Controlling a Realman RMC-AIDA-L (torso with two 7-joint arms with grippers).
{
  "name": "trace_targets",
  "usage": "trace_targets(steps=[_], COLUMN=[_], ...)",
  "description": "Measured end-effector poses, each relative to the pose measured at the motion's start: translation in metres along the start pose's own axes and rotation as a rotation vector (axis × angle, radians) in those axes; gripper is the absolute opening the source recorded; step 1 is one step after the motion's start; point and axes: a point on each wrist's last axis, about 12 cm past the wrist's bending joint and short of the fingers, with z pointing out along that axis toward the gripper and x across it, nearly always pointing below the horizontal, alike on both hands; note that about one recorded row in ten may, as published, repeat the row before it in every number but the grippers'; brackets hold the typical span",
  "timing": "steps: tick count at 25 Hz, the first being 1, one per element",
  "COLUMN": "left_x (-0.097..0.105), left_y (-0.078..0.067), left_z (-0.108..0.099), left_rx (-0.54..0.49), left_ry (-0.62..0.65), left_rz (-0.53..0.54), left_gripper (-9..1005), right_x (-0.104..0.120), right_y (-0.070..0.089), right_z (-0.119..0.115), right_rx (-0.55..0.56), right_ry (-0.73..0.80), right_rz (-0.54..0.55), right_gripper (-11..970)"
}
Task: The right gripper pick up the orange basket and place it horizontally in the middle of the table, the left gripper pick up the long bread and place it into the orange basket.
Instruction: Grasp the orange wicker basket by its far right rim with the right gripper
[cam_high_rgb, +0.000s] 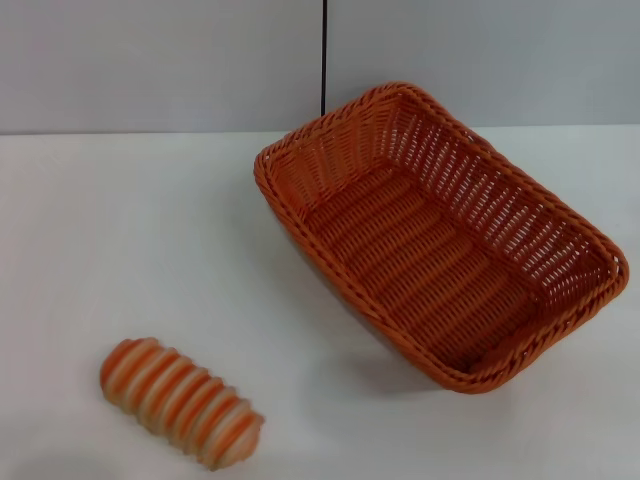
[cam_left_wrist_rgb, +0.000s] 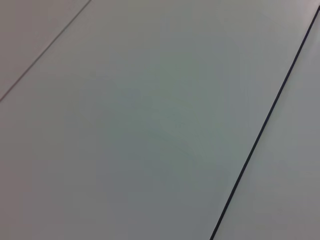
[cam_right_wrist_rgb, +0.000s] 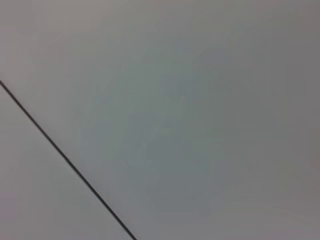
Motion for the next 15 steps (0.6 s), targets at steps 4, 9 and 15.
trace_targets(steps=[4,9,15], left_x=[0.000,0.001,0.003], left_y=[0.000,-0.002,-0.005], left_z=[-0.001,0.000,0.000], left_rx=[0.004,0.019,0.060], left_ry=[-0.001,0.009,0.039], left_rz=[0.004,-0.002,-0.011], left_gripper=[663,656,654], right_x=[-0.006,-0.032,-0.078], right_y=[0.004,0.016,0.063], right_z=[0.002,0.031,0.079], right_rx=[-0.058,-0.232,-0.509], right_ry=[0.018,0.192,0.609], right_rz=[-0.008,-0.034,-0.131], right_gripper=[713,713,713])
